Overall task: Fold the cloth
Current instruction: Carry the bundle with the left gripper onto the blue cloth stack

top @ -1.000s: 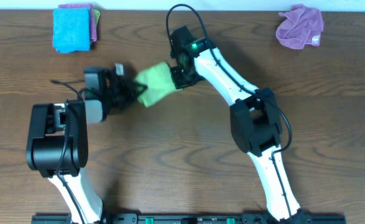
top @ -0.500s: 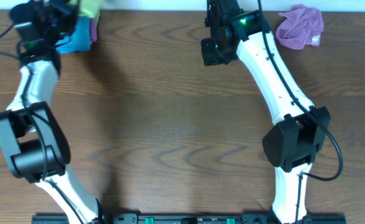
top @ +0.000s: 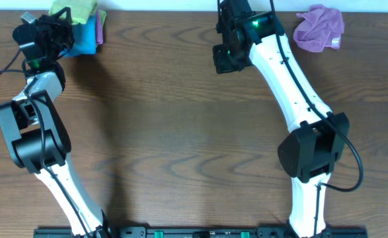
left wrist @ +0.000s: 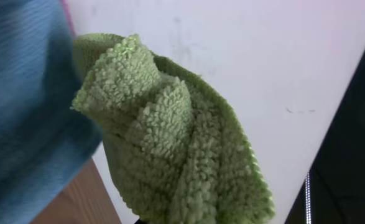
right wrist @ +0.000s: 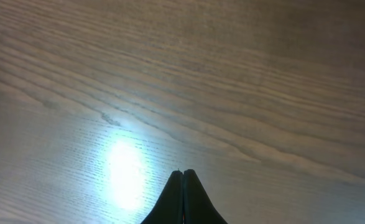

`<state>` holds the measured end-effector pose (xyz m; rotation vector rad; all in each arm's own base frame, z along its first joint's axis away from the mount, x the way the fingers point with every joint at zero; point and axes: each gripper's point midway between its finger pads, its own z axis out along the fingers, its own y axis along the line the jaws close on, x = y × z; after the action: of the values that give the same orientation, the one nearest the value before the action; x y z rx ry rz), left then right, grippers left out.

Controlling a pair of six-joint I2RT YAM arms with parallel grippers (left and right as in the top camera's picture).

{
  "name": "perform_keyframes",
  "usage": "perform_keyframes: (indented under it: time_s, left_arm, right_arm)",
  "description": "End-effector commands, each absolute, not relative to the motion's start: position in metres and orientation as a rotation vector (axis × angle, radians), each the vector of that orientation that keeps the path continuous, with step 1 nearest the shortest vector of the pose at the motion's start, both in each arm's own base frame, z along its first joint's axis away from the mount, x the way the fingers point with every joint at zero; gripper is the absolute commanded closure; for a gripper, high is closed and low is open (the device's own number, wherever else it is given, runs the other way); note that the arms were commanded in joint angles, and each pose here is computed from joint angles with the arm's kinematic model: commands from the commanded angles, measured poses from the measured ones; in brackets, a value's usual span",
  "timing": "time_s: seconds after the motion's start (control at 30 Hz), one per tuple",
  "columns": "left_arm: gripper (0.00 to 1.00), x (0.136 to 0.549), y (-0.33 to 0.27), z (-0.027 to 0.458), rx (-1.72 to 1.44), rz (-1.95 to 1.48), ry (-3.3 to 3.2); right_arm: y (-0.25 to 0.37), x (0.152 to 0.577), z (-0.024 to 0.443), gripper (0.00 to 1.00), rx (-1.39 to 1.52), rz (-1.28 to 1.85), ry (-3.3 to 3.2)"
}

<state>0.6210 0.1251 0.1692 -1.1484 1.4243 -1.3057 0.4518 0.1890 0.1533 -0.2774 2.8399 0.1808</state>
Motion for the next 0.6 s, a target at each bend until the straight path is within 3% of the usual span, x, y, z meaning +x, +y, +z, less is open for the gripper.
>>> perform_keyframes:
  time_s: [0.0, 0.3, 0.33, 0.37, 0.43, 0.47, 0.53, 0.57]
  left_arm:
    - [0.94, 0.622, 0.128, 0.168, -1.148, -1.308, 1.414]
    - [0.94, 0.620, 0.124, 0.138, -1.239, -1.298, 1.490]
    - [0.89, 0.620, 0.124, 0.139, -1.231, -1.300, 1.486]
    - [0.82, 0.620, 0.125, 0.142, -1.224, -1.304, 1.479]
    - [0.47, 0.619, 0.126, 0.142, -1.234, -1.322, 1.474]
    - [0.39, 0.619, 0.126, 0.143, -1.235, -1.329, 1.474]
    - [0.08, 0.618, 0.128, 0.150, -1.197, -1.342, 1.465]
    - [0.05, 0.618, 0.130, 0.155, -1.176, -1.346, 1.455]
  right_arm:
    - [0.193, 0.447, 0.149, 0.99, -0.310, 0.165, 2.854]
    - [0.198, 0.444, 0.149, 0.99, -0.324, 0.166, 2.855]
    - [0.198, 0.444, 0.149, 0.99, -0.325, 0.166, 2.855]
    - [0.198, 0.444, 0.149, 0.99, -0.324, 0.166, 2.856]
    - [0.198, 0.444, 0.149, 0.99, -0.324, 0.166, 2.856]
    - [0.198, 0.444, 0.149, 0.99, -0.324, 0.166, 2.856]
    - [0.198, 0.444, 0.149, 0.99, -0.324, 0.165, 2.858]
    - [0.198, 0.444, 0.149, 0.99, -0.324, 0.165, 2.859]
